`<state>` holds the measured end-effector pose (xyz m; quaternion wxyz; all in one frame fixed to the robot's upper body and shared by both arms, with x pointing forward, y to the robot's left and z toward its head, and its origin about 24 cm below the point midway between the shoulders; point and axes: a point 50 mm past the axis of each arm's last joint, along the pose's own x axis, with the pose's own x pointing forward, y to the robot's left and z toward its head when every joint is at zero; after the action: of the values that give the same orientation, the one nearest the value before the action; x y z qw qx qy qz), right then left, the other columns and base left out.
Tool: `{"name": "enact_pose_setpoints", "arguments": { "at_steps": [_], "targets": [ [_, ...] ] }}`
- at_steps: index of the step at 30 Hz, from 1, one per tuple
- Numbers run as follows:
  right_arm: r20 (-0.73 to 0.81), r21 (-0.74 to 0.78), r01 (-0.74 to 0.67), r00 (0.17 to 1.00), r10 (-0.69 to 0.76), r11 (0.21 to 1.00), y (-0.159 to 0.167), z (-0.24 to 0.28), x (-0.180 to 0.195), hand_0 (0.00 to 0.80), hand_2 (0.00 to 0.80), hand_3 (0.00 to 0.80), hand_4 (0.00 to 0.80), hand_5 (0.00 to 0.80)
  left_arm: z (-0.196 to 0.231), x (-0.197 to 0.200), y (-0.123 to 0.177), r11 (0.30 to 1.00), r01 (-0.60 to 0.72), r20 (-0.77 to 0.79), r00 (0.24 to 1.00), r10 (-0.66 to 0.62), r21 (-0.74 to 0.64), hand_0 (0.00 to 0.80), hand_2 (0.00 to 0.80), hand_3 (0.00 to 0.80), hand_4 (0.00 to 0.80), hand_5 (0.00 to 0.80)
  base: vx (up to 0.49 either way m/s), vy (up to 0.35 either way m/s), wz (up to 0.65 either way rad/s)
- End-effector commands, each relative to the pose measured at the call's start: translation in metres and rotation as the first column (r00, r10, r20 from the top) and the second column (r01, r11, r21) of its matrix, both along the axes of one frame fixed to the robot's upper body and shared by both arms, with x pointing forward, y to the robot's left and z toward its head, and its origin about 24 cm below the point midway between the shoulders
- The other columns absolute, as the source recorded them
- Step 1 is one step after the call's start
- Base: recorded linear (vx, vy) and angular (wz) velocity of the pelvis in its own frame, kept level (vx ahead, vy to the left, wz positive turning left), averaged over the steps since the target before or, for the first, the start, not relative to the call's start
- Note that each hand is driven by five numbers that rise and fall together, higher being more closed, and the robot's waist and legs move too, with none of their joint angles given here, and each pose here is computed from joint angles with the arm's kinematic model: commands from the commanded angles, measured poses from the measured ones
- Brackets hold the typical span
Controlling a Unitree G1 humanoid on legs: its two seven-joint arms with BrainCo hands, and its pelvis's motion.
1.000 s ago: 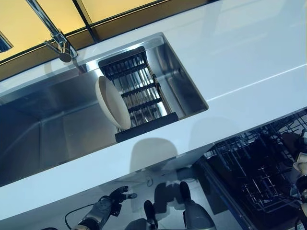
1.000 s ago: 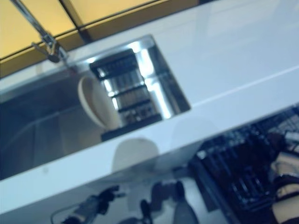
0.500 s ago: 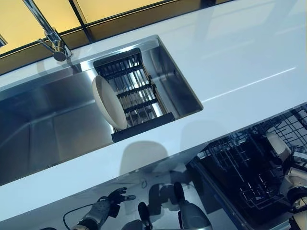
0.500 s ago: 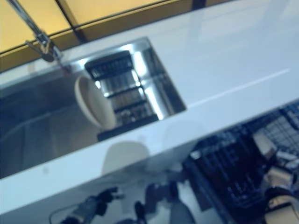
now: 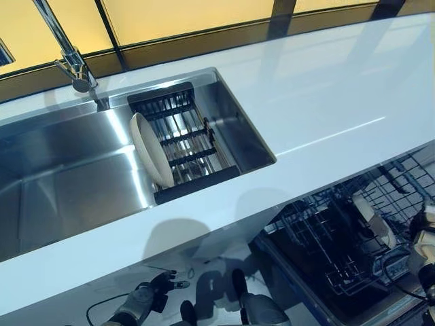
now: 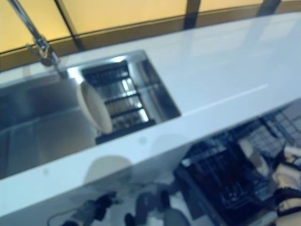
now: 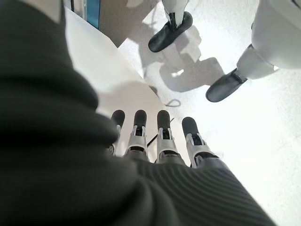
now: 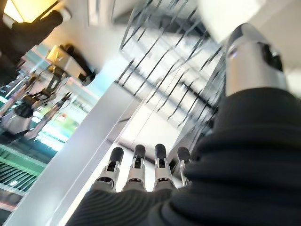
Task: Take plates into dishwasher
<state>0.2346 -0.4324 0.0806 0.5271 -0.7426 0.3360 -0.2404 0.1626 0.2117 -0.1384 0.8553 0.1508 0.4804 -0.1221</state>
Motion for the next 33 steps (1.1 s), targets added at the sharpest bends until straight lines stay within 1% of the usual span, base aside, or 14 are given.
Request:
{"name": "enact_pose_setpoints", "arguments": {
  "at_steps": [1, 2, 3, 5, 6, 8, 13, 16, 18, 21, 24, 25, 28, 33],
  "targets": [
    [0.155, -0.114, 0.083, 0.986, -0.065, 0.99, -0.03, 0.066, -0.007, 0.0, 0.0, 0.0, 0.0, 0.0, 0.004, 0.004, 0.02, 0.997, -0.067, -0.001, 0.998, 0.067, 0.046, 0.0, 0.0, 0.0, 0.0, 0.0, 0.036, 0.004, -0.16],
    [0.221, -0.109, 0.08, 0.974, -0.054, 0.991, -0.034, 0.085, -0.006, 0.0, 0.0, 0.0, 0.0, 0.0, 0.005, 0.005, 0.022, 0.996, -0.079, 0.0, 0.997, 0.079, 0.048, 0.0, 0.0, 0.0, 0.0, 0.0, 0.027, 0.005, -0.11],
    [0.226, -0.109, 0.08, 0.973, -0.054, 0.991, -0.034, 0.088, -0.007, 0.0, 0.0, 0.0, 0.0, 0.0, 0.005, 0.005, 0.022, 0.996, -0.08, 0.0, 0.997, 0.081, 0.048, 0.0, 0.0, 0.0, 0.0, 0.0, 0.028, 0.005, -0.04],
    [0.332, -0.131, 0.053, 0.943, -0.007, 0.99, -0.037, 0.128, -0.004, 0.0, 0.0, 0.0, 0.0, 0.0, 0.006, 0.005, 0.024, 0.993, -0.107, 0.004, 0.994, 0.107, 0.052, 0.0, 0.0, 0.0, 0.0, 0.0, 0.016, 0.003, -0.01],
    [0.351, -0.144, 0.05, 0.936, 0.004, 0.988, -0.037, 0.135, -0.003, 0.0, 0.0, 0.0, 0.0, 0.0, 0.006, 0.005, 0.025, 0.992, -0.116, 0.006, 0.993, 0.115, 0.052, 0.0, 0.0, 0.0, 0.0, 0.0, 0.036, 0.009, -0.03],
    [0.413, -0.198, 0.014, 0.908, 0.071, 0.98, -0.033, 0.18, 0.0, 0.0, 0.0, 0.0, 0.0, 0.0, 0.006, 0.005, 0.028, 0.988, -0.143, 0.006, 0.99, 0.143, 0.059, 0.0, 0.0, 0.0, 0.0, 0.0, 0.033, 0.01, -0.01],
    [0.453, -0.347, -0.119, 0.847, 0.278, 0.93, -0.004, 0.257, 0.013, 0.0, 0.0, 0.0, 0.0, 0.0, 0.005, 0.002, 0.031, 0.981, -0.182, 0.008, 0.983, 0.182, 0.071, 0.0, 0.0, 0.0, 0.0, 0.0, 0.0, 0.0, 0.0],
    [0.457, -0.418, -0.201, 0.796, 0.397, 0.886, 0.016, 0.285, 0.023, 0.0, 0.0, 0.0, 0.0, 0.0, 0.005, 0.001, 0.033, 0.979, -0.19, 0.012, 0.982, 0.189, 0.078, 0.0, 0.0, 0.0, 0.0, 0.0, -0.004, -0.006, 0.04],
    [0.427, -0.498, -0.305, 0.728, 0.536, 0.812, 0.047, 0.309, 0.039, 0.0, 0.0, 0.0, 0.0, 0.0, 0.006, 0.001, 0.035, 0.977, -0.197, 0.014, 0.98, 0.196, 0.082, 0.0, 0.0, 0.0, 0.0, 0.0, -0.01, -0.014, 0.15],
    [0.353, -0.563, -0.404, 0.672, 0.651, 0.721, 0.082, 0.324, 0.058, 0.0, 0.0, 0.0, 0.0, 0.0, 0.004, 0.0, 0.033, 0.975, -0.212, 0.016, 0.977, 0.211, 0.071, 0.0, 0.0, 0.0, 0.0, 0.0, 0.005, -0.006, 0.18],
    [0.255, -0.633, -0.493, 0.595, 0.762, 0.597, 0.118, 0.332, 0.073, 0.0, 0.0, 0.0, 0.0, 0.0, 0.003, -0.003, 0.03, 0.97, -0.238, 0.014, 0.971, 0.238, 0.053, 0.0, 0.0, 0.0, 0.0, 0.0, 0.041, 0.002, 0.29],
    [0.198, -0.66, -0.547, 0.535, 0.822, 0.515, 0.137, 0.331, 0.079, 0.0, 0.0, 0.0, 0.0, 0.0, 0.001, -0.006, 0.029, 0.967, -0.253, 0.01, 0.968, 0.253, 0.043, 0.0, 0.0, 0.0, 0.0, 0.0, 0.061, 0.004, 0.21],
    [0.075, -0.684, -0.645, 0.403, 0.912, 0.341, 0.178, 0.325, 0.088, 0.0, 0.0, 0.0, 0.0, 0.0, 0.0, -0.008, 0.028, 0.96, -0.277, 0.003, 0.961, 0.277, 0.037, 0.0, 0.0, 0.0, 0.0, 0.0, 0.045, -0.005, 0.28],
    [-0.106, -0.72, -0.689, 0.236, 0.966, 0.089, 0.23, 0.312, 0.092, 0.0, 0.0, 0.0, 0.0, 0.0, 0.004, 0.0, 0.029, 0.951, -0.309, 0.04, 0.951, 0.308, 0.029, 0.0, 0.0, 0.0, 0.0, 0.0, -0.091, -0.032, 0.34]
  ]
}}
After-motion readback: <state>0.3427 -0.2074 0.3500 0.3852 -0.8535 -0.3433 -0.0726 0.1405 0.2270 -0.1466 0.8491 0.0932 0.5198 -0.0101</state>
